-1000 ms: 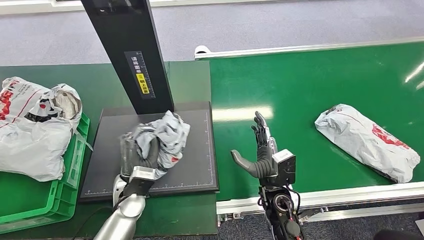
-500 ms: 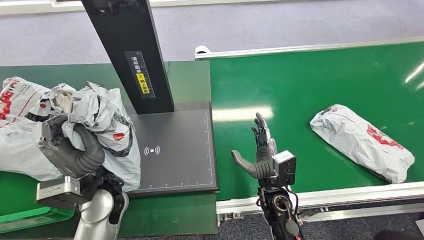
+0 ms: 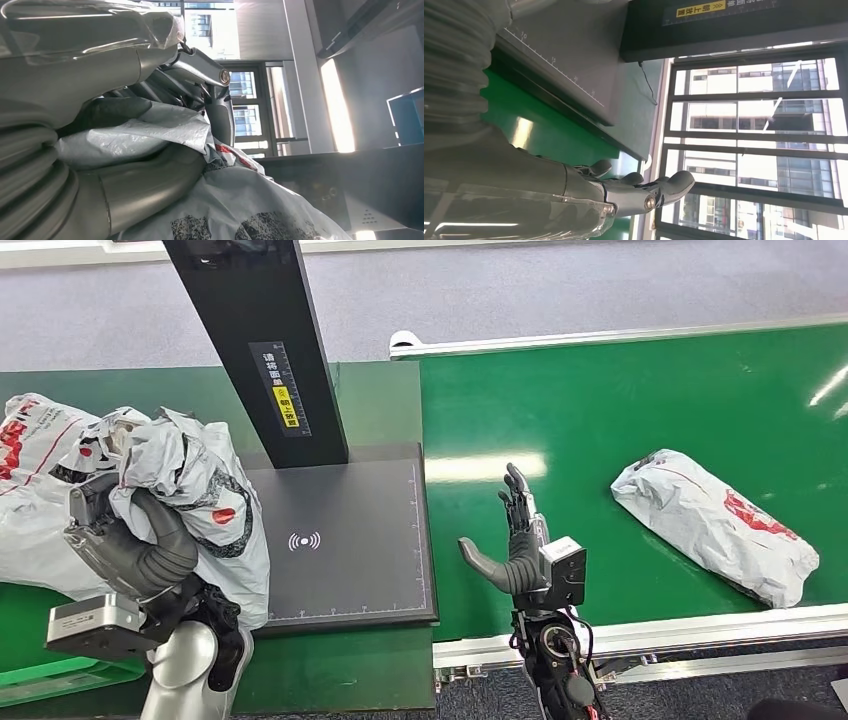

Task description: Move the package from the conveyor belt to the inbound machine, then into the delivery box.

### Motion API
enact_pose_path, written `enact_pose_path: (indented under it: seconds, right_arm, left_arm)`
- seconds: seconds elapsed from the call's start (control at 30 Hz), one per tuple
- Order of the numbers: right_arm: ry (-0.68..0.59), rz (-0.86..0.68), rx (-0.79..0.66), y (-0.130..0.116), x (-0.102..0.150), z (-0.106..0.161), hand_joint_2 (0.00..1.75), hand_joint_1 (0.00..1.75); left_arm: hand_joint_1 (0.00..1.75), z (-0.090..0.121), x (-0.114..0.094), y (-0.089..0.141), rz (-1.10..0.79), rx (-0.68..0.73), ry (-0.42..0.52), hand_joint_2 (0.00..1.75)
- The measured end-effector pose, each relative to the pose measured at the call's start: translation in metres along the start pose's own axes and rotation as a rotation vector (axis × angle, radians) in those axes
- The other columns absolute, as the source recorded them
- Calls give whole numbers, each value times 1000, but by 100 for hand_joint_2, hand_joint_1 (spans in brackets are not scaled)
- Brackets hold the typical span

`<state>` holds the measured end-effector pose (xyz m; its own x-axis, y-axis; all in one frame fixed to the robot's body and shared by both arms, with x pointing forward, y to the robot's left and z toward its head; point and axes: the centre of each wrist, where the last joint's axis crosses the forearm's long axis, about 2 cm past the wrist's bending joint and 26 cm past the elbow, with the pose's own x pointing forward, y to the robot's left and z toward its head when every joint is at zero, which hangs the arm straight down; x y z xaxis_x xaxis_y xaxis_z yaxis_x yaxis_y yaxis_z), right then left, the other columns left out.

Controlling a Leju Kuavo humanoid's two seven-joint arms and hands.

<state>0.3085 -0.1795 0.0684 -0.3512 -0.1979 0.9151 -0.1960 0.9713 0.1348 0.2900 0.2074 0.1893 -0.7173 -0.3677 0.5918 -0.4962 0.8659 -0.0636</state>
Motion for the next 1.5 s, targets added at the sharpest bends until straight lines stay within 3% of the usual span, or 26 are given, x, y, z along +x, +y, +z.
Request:
enact_pose_path:
  seconds: [0.3, 0.57, 0.87, 1.2, 1.5]
  right_arm:
    - [3, 5, -16, 0, -1, 2, 175, 0]
    - [14, 1, -9, 3, -3, 6, 175, 0]
    - [16, -3, 1, 5, -3, 6, 175, 0]
    - [30, 0, 1, 7, -5, 12, 175, 0]
    - [37, 0, -4, 8, -5, 15, 175, 0]
  left_arm:
    - [175, 4, -6, 8, -39, 26, 31, 175]
    - [175, -24, 4, 35, -123, 213, -29, 175]
    - [175, -41, 14, 57, -157, 349, -71, 175]
    - [175, -81, 44, 97, -367, 448, -323, 175]
    - [175, -95, 55, 117, -467, 505, -405, 175]
